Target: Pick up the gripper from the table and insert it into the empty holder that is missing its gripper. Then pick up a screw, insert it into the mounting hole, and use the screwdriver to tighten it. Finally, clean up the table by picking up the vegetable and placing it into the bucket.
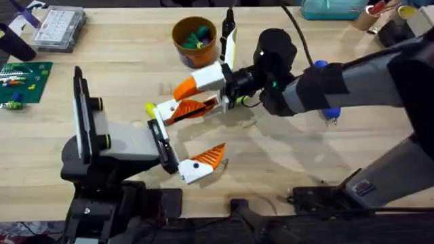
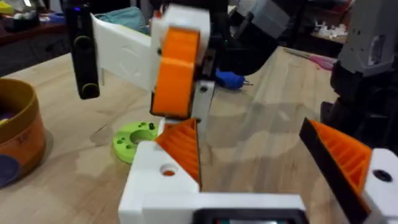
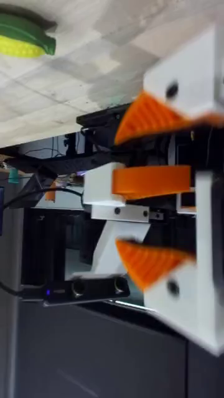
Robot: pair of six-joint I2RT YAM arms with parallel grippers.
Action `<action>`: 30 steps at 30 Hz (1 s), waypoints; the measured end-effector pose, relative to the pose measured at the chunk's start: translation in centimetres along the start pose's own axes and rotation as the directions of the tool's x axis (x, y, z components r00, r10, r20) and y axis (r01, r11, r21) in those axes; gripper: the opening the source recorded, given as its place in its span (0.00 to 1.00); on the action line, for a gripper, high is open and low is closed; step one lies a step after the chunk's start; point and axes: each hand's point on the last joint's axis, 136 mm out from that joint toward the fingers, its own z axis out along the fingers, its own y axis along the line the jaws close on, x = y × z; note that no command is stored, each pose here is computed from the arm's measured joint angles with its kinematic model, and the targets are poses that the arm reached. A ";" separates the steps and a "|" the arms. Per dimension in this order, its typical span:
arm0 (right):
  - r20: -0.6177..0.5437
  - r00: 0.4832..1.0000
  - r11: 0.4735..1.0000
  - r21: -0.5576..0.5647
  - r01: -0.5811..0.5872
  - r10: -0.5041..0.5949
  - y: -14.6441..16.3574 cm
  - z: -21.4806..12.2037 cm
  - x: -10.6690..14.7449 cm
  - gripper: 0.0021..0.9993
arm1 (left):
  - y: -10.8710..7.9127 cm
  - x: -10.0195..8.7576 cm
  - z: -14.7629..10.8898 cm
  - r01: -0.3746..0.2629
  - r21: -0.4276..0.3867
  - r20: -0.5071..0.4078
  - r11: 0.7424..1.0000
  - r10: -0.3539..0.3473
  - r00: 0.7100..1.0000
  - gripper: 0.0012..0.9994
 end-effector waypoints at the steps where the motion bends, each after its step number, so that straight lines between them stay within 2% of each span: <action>1: 0.001 1.000 1.000 -0.001 0.007 -0.007 0.1 0.0 0.0 0.97 | -0.1 0.0 0.0 0.001 0.006 0.000 1.000 -0.001 1.000 0.99; 12: 0.015 1.000 1.000 0.001 0.007 -0.007 0.0 -0.4 -0.4 0.99 | -0.4 0.0 0.0 0.002 0.023 -0.002 1.000 -0.002 1.000 0.99; 21: 0.117 0.993 0.999 0.010 0.032 -0.033 0.0 -3.2 -2.6 1.00 | -0.4 0.1 0.0 0.003 0.026 -0.002 1.000 -0.003 1.000 0.99; 25: 0.215 0.970 0.994 0.038 0.104 -0.110 -0.2 -5.0 -4.6 1.00 | -0.5 0.1 0.0 0.003 0.027 -0.002 1.000 -0.003 1.000 0.99; 30: 0.311 0.910 0.961 0.097 0.258 -0.275 0.9 -7.2 -7.5 1.00 | -0.4 0.1 0.0 0.003 0.026 -0.002 1.000 -0.003 1.000 0.99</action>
